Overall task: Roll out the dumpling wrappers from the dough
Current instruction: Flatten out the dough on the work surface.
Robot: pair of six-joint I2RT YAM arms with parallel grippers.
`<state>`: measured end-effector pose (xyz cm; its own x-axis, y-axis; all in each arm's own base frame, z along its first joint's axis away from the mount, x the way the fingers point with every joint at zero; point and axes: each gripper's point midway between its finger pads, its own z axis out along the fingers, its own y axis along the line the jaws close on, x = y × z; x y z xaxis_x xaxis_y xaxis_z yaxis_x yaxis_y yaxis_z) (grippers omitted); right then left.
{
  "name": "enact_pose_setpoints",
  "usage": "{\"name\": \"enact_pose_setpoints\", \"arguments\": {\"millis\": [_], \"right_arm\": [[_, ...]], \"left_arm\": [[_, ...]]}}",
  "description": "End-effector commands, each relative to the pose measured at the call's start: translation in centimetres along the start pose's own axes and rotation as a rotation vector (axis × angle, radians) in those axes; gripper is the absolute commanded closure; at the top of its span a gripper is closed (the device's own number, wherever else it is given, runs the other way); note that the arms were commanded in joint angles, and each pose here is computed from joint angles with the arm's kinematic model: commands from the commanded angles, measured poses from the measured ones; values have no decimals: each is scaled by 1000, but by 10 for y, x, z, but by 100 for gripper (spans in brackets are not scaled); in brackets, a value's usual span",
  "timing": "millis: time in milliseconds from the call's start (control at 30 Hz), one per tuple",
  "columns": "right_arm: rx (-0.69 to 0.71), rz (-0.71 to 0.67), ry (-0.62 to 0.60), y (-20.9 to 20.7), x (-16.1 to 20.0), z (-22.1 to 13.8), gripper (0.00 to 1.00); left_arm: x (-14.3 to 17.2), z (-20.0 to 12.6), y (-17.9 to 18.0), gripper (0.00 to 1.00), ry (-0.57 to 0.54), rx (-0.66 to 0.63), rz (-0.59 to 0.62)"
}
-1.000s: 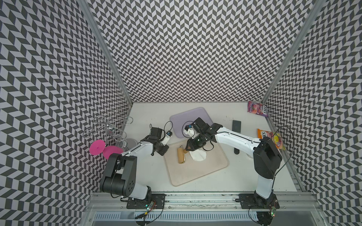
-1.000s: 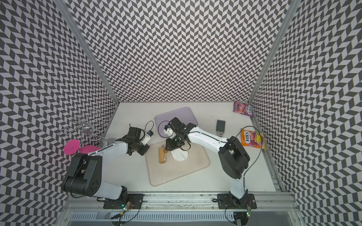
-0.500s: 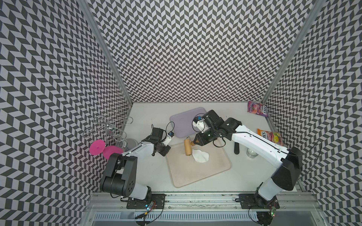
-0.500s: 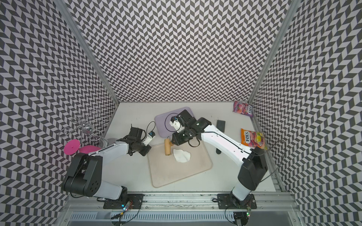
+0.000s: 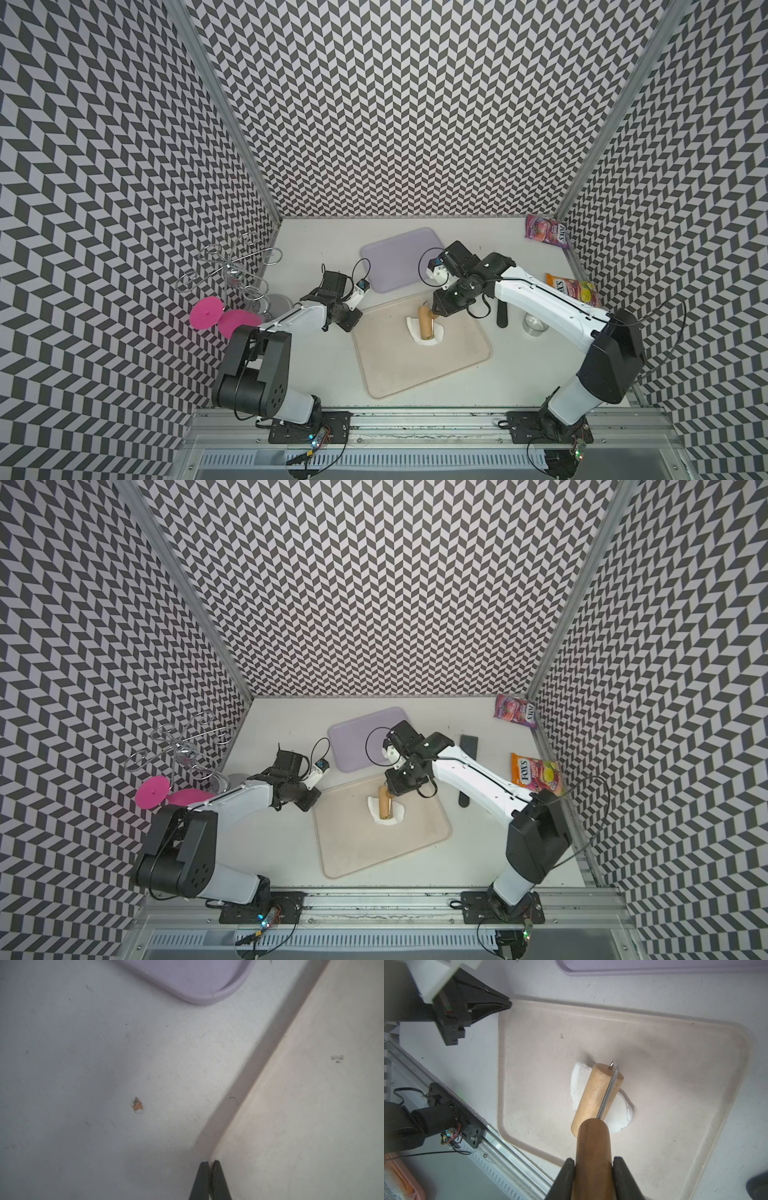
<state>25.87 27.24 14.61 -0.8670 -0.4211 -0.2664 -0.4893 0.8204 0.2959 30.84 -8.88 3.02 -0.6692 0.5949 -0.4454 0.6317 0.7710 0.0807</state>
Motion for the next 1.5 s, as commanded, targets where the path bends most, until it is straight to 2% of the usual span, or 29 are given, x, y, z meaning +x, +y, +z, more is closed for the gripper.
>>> {"name": "enact_pose_setpoints", "arguments": {"millis": [0,300,767,1167,1467], "right_arm": [[-26,-17,1,2,-4,19,100],[10,24,98,-16,6,65,100],[31,59,175,-31,21,106,100],[8,48,202,-30,27,122,100],[-104,35,184,-9,21,115,100]], "left_arm": [[8,0,-9,100,18,23,7],[7,0,-9,100,16,20,7],[5,-2,-8,100,11,16,9],[6,-2,-9,100,12,22,8],[5,-2,-10,100,10,25,6]]}}
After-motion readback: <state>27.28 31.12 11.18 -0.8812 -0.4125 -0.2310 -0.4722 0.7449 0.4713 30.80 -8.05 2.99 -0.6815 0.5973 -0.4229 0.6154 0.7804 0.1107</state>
